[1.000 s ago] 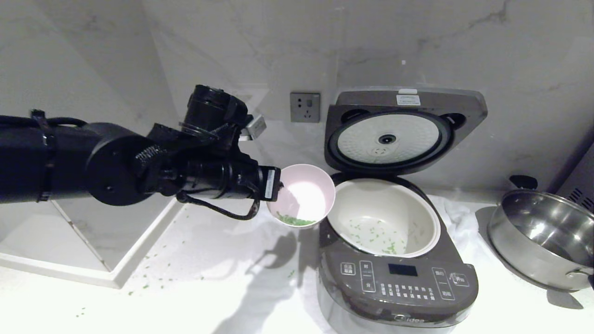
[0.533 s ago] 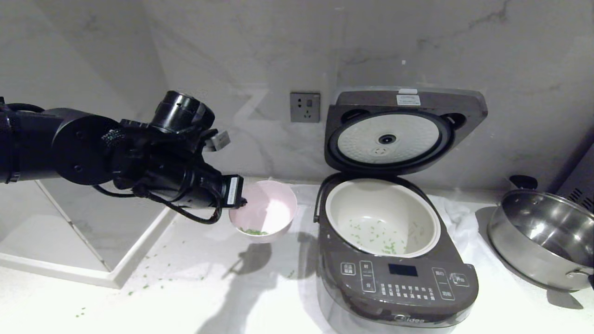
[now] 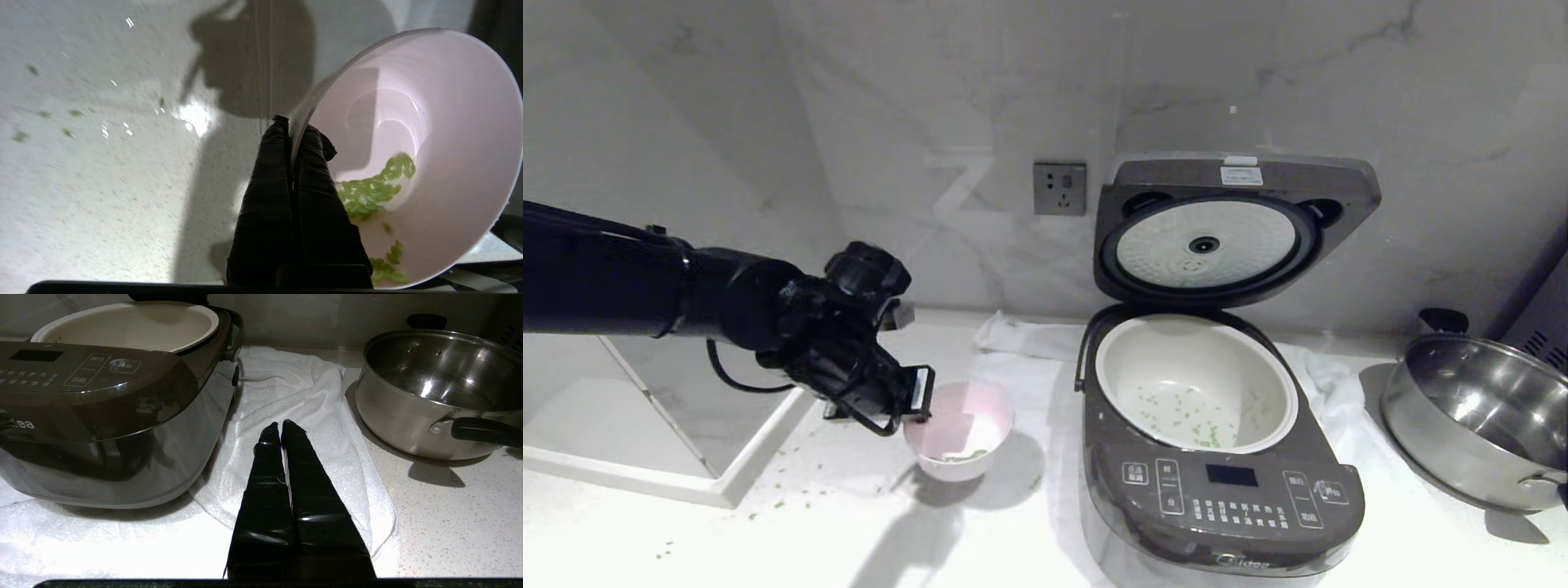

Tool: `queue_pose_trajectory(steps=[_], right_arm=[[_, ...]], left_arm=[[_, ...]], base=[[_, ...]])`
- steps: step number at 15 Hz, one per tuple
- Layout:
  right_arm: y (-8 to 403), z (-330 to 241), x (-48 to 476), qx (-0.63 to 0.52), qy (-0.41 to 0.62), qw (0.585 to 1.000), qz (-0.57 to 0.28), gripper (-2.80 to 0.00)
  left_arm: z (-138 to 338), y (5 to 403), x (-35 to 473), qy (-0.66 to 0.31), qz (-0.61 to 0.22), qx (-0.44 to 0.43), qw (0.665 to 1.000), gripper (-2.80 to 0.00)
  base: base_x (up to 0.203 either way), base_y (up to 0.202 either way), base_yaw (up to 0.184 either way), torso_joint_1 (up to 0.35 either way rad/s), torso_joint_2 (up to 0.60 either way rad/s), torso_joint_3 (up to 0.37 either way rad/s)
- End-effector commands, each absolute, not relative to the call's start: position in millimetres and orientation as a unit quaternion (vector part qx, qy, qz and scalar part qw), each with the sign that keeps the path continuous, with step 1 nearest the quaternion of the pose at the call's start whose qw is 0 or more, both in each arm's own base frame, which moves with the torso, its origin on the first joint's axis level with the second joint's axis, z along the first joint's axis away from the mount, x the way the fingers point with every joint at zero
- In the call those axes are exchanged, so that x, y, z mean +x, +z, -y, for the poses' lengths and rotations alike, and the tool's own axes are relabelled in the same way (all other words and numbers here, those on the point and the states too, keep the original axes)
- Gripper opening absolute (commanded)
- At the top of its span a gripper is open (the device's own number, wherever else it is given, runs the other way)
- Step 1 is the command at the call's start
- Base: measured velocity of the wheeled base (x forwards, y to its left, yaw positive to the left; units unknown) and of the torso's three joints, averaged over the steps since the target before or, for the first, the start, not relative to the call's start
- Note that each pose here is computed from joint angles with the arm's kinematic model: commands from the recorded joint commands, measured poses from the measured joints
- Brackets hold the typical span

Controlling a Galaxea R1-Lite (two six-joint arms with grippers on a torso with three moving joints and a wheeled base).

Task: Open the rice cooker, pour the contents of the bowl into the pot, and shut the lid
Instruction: Place the bowl on the table

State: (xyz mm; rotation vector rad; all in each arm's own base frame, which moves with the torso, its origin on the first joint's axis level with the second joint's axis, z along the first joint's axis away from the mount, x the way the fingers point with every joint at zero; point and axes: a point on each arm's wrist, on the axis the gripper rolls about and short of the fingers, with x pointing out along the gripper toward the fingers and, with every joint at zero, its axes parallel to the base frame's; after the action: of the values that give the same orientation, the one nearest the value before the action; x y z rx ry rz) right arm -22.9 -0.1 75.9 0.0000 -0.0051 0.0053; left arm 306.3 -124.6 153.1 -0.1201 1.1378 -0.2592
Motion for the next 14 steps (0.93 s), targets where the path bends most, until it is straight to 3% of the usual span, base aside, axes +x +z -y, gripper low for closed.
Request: queue_pose_trajectory(steps=[1,5,10,11,14], right_arm=[[76,0,-23,0.000,0.003,1.000,0.002,-2.80],[76,0,-23,0.000,0.003,1.000,0.002,-2.80],[76,0,-23,0.000,0.003,1.000,0.002,-2.80],[76,0,-23,0.000,0.003,1.000,0.002,-2.80],[76,0,-23,0.000,0.003,1.000,0.002,-2.80]], left_arm=[[129,126,311,-0.127,-0.580,-0.070,0.802,-2.80],[131,93,319,-0.117,-0.609,-0.068,0.781,-2.80],[131,75,324,-0.111,-0.582,-0.088,0.800,-2.80],[130,74,324,-0.110,-0.583,-0.088,0.800,0.00],[128,80,324,-0.110,-0.577,-0.093,0.804,0.00]], base=[[0.000,0.000,0.000,0.000,0.00,0.000],[0.000,0.000,0.000,0.000,0.00,0.000],[0.000,0.000,0.000,0.000,0.00,0.000],[0.000,0.000,0.000,0.000,0.00,0.000],[0.000,0.000,0.000,0.000,0.00,0.000]])
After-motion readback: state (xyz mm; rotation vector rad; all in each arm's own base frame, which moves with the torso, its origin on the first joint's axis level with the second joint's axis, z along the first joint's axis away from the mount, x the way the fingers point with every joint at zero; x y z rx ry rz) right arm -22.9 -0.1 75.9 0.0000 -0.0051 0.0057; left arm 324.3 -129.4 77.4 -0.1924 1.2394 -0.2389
